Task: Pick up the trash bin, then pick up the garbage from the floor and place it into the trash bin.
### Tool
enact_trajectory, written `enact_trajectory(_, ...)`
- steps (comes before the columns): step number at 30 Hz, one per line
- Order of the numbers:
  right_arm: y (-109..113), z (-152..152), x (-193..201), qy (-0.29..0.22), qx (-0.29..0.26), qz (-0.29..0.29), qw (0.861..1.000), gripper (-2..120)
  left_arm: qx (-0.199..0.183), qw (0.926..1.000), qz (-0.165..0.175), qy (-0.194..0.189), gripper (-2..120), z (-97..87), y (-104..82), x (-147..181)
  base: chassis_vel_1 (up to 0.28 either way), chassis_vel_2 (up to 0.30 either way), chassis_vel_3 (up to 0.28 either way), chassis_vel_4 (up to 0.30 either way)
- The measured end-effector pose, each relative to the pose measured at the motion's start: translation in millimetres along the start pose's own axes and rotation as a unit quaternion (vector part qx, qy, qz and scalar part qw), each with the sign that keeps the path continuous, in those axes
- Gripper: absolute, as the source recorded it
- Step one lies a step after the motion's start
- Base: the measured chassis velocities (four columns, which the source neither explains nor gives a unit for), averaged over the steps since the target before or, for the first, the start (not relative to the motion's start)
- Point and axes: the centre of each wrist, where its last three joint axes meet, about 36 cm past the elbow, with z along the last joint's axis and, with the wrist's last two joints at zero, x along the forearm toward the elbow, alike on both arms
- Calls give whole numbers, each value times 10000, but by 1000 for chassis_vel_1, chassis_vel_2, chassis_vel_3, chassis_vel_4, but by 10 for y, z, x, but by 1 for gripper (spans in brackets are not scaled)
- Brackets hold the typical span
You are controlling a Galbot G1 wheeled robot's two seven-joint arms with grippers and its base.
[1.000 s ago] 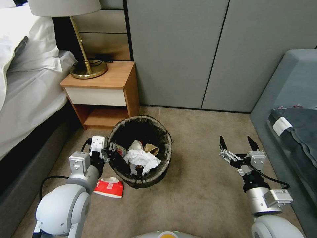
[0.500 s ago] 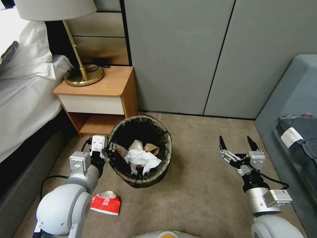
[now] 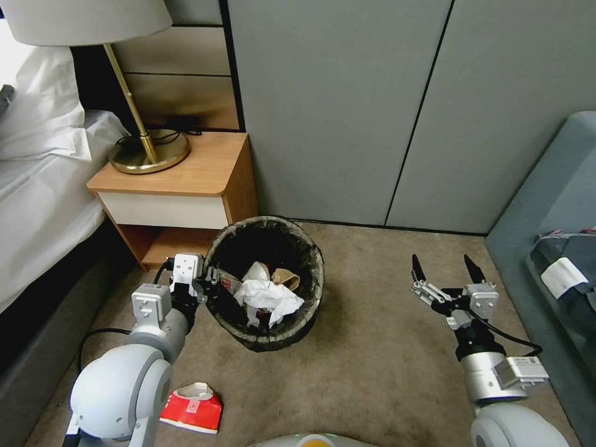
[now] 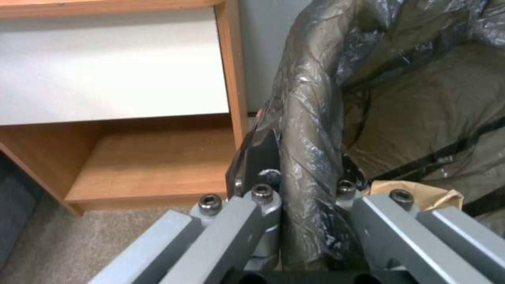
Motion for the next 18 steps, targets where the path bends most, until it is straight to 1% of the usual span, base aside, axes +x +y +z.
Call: enact_trajectory(18, 7, 7, -34, 80, 4, -7, 10000, 100, -11, 10000, 40, 43, 2, -6, -5, 2, 2, 2, 3, 3)
